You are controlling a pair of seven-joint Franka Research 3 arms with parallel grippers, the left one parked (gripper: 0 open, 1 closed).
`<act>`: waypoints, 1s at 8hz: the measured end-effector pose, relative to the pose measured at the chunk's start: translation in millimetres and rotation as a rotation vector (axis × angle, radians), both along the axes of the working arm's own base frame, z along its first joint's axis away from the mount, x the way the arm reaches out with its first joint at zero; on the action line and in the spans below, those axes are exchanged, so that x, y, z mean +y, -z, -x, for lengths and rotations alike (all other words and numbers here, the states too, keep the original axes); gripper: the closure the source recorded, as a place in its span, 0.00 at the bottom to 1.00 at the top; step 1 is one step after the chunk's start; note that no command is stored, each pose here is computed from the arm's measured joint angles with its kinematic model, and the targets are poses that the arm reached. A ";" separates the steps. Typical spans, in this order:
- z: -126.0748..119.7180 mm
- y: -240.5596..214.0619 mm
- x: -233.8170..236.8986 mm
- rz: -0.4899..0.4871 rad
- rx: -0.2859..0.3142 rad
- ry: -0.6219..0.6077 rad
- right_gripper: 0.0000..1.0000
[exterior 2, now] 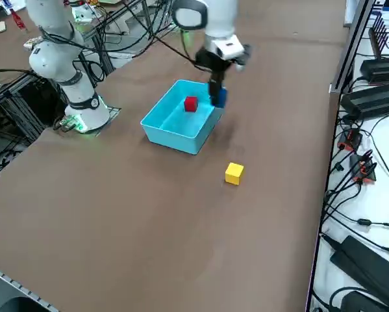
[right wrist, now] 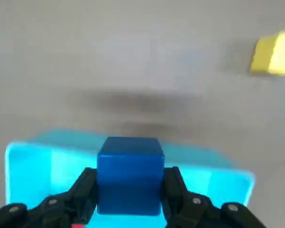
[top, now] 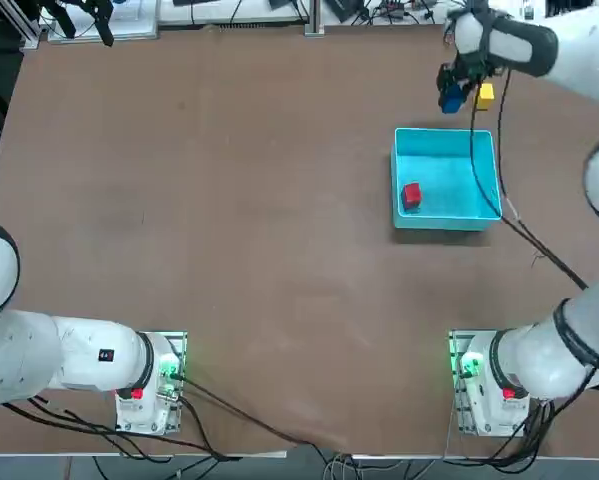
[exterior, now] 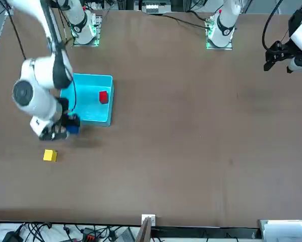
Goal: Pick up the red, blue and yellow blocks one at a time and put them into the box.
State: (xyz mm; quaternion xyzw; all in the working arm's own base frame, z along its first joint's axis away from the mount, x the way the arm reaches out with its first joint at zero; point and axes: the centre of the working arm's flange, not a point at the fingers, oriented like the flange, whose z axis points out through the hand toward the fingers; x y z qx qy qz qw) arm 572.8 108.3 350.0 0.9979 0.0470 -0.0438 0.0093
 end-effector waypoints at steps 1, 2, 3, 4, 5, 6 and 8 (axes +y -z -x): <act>31.3 5.6 10.0 -0.002 0.017 -0.004 0.30; 59.7 14.8 13.4 -0.003 0.028 -0.012 0.30; 84.3 27.4 14.7 -0.002 0.047 -0.022 0.30; 102.8 41.0 18.0 0.000 0.059 -0.030 0.30; 115.3 54.6 21.8 0.001 0.053 -0.033 0.30; 124.2 67.9 21.9 -0.001 0.038 -0.032 0.30; 133.2 87.3 18.4 0.002 0.040 -0.029 0.29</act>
